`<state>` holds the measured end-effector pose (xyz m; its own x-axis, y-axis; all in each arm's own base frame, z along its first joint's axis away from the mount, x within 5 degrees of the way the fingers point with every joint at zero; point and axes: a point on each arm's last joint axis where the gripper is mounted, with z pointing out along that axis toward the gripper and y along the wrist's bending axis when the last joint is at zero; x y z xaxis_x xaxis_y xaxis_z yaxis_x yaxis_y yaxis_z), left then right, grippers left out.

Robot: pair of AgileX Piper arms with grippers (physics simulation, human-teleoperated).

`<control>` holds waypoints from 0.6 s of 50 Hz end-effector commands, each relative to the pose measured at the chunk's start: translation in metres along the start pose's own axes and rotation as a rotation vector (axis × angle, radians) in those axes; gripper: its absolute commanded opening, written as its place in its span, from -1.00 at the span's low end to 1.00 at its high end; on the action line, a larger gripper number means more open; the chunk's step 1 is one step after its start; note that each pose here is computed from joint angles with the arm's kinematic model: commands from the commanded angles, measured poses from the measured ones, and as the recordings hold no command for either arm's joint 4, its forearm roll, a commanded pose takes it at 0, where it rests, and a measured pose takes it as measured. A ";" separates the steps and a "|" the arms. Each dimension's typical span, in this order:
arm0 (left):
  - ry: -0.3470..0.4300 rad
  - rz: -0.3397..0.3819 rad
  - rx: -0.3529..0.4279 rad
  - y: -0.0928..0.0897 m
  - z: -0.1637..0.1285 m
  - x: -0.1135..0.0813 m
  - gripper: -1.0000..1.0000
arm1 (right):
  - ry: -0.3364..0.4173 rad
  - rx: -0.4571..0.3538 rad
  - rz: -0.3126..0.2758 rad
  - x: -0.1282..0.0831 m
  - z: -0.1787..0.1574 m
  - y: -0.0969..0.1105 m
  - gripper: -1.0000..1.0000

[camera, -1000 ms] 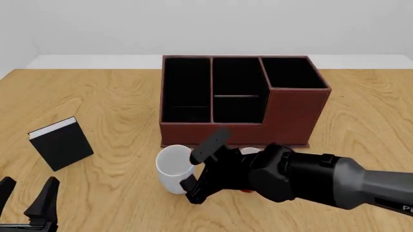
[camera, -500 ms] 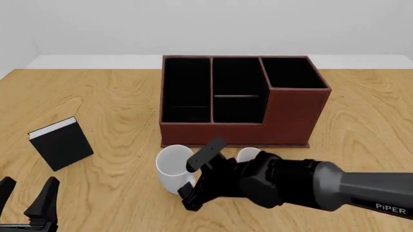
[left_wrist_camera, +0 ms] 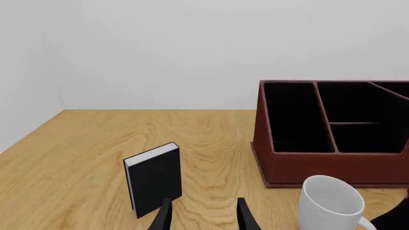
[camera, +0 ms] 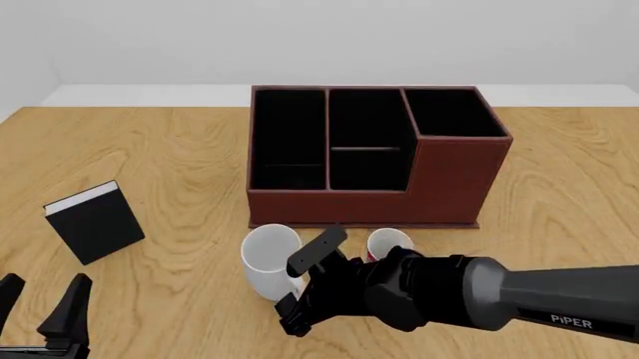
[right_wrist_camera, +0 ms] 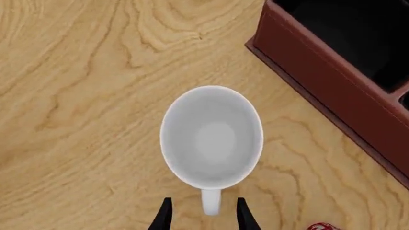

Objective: Pick up the white mug and place it to the right of the caddy.

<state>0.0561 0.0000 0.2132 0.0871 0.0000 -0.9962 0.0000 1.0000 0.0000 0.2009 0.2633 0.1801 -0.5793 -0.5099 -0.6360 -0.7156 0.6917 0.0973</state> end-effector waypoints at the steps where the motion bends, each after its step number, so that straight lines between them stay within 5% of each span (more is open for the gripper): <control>1: 0.000 0.000 0.000 0.000 0.000 0.000 1.00 | 0.019 0.002 0.023 0.008 0.009 0.000 1.00; 16: 0.000 0.000 0.000 0.000 0.000 0.000 1.00 | 0.039 0.006 0.033 0.012 0.015 -0.002 1.00; 17: 0.000 0.000 0.000 0.000 0.000 0.000 1.00 | 0.032 0.009 0.035 0.010 0.013 -0.003 -1.00; 30: 0.000 0.000 0.000 0.000 0.000 0.000 1.00 | 0.040 0.009 0.028 0.011 0.014 -0.003 -1.00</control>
<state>0.0561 0.0000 0.2132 0.0871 0.0000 -0.9962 0.0000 1.0000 0.0000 0.2021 0.2618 0.1653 -0.5891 -0.5265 -0.6130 -0.7129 0.6958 0.0875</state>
